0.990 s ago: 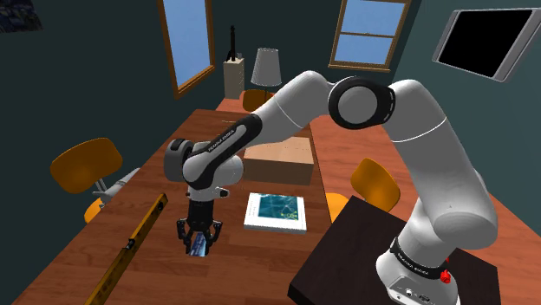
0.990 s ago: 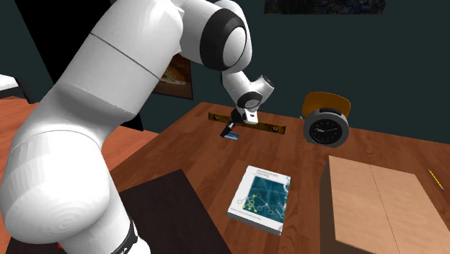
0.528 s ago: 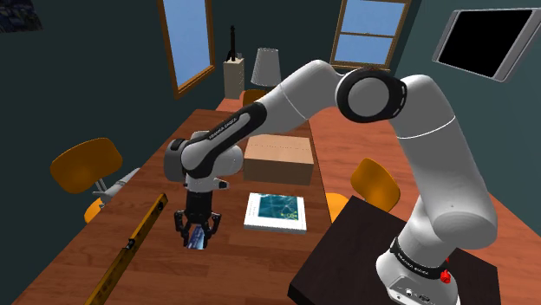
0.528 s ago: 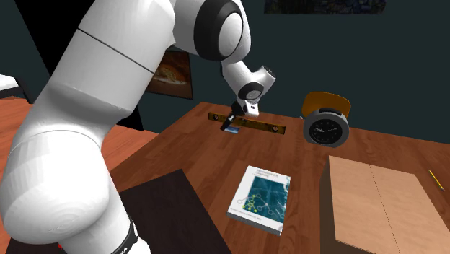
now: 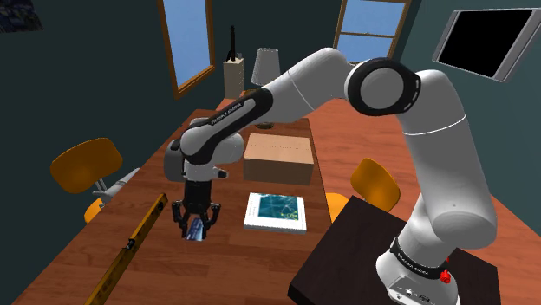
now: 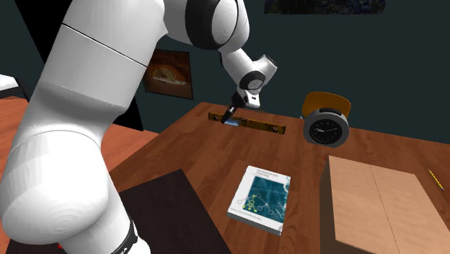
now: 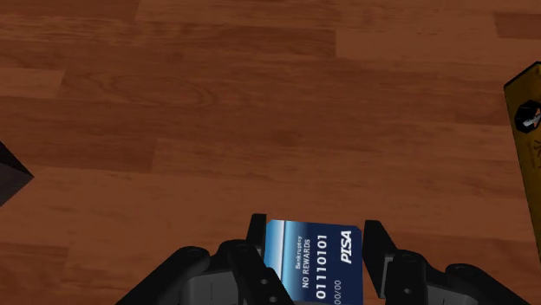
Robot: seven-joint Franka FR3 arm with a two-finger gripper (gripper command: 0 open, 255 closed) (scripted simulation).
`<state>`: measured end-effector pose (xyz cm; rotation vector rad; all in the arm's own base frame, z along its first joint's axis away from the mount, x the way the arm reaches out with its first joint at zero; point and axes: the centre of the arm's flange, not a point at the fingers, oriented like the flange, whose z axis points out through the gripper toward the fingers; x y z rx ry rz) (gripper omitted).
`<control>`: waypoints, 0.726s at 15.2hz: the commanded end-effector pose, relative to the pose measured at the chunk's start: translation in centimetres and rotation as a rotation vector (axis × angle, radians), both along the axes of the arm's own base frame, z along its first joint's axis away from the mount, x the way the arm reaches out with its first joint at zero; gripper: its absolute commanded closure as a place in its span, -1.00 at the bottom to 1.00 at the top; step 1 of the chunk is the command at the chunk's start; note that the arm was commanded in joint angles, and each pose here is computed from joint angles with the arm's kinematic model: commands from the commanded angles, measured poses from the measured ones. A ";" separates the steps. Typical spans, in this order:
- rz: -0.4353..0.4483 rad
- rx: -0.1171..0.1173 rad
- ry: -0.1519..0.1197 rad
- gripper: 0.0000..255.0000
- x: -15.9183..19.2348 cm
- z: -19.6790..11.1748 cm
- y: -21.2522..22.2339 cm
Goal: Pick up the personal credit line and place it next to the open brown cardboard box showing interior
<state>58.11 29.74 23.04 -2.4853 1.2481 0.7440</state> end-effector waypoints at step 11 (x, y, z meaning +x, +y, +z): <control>0.000 0.000 0.000 1.00 0.1 5.2 -2.5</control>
